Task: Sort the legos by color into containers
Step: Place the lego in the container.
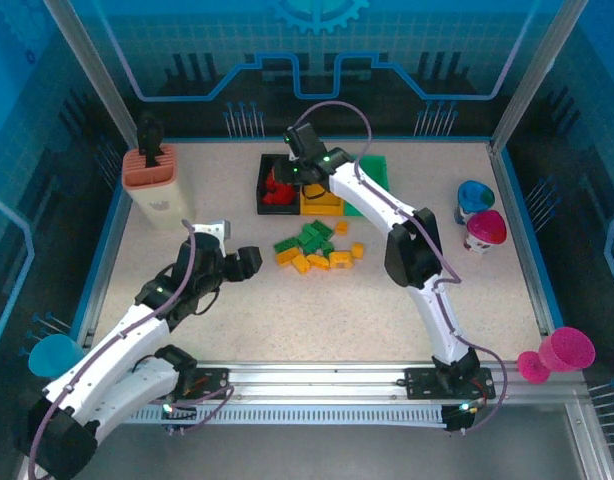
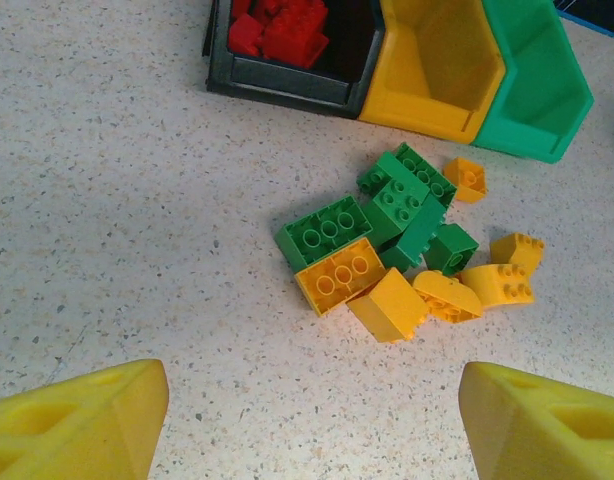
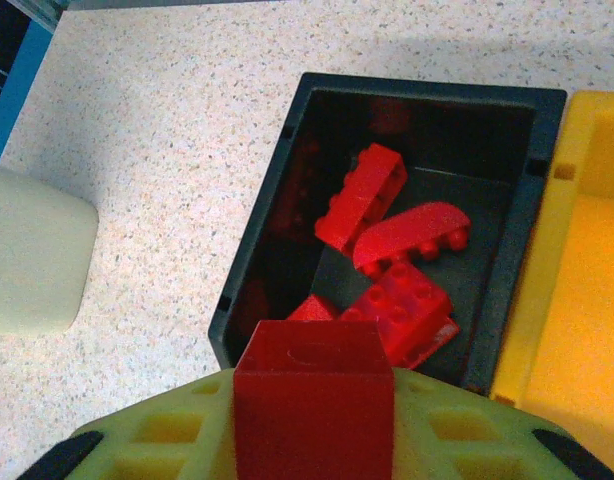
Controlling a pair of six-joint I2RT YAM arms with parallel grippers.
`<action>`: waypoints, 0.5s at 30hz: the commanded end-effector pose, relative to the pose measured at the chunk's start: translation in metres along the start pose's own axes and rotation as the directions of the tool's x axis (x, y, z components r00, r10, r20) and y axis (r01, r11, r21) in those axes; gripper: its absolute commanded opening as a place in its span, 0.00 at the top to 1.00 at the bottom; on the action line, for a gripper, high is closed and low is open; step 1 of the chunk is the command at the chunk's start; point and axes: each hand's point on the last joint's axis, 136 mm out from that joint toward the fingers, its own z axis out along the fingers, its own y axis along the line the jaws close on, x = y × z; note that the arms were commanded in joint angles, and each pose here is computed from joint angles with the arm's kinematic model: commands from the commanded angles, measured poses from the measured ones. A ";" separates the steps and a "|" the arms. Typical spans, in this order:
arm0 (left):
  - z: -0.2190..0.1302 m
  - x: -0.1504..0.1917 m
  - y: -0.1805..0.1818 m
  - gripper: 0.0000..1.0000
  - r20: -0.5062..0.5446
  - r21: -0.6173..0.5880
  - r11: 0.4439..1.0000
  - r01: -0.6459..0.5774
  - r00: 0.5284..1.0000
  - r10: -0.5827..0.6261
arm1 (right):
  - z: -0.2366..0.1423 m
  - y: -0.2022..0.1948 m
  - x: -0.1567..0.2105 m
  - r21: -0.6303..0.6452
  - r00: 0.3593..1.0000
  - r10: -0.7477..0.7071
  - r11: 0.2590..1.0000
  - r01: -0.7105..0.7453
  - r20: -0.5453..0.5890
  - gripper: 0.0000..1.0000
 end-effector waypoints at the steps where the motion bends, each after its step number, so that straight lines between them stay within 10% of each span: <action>1: -0.003 0.004 -0.003 0.22 -0.003 0.023 1.000 0.014 1.000 -0.014 | 0.013 0.002 0.006 0.003 1.000 -0.010 1.000 0.011 -0.021 0.65; 10: -0.003 0.005 -0.005 0.22 -0.011 0.033 0.999 0.019 1.000 -0.019 | 0.029 -0.006 -0.015 0.009 0.998 0.055 0.998 -0.055 0.038 0.65; 15: 0.002 0.009 -0.006 0.22 -0.045 0.033 0.999 0.020 0.999 -0.018 | 0.021 -0.004 -0.027 0.000 0.995 0.071 0.997 -0.072 0.073 0.46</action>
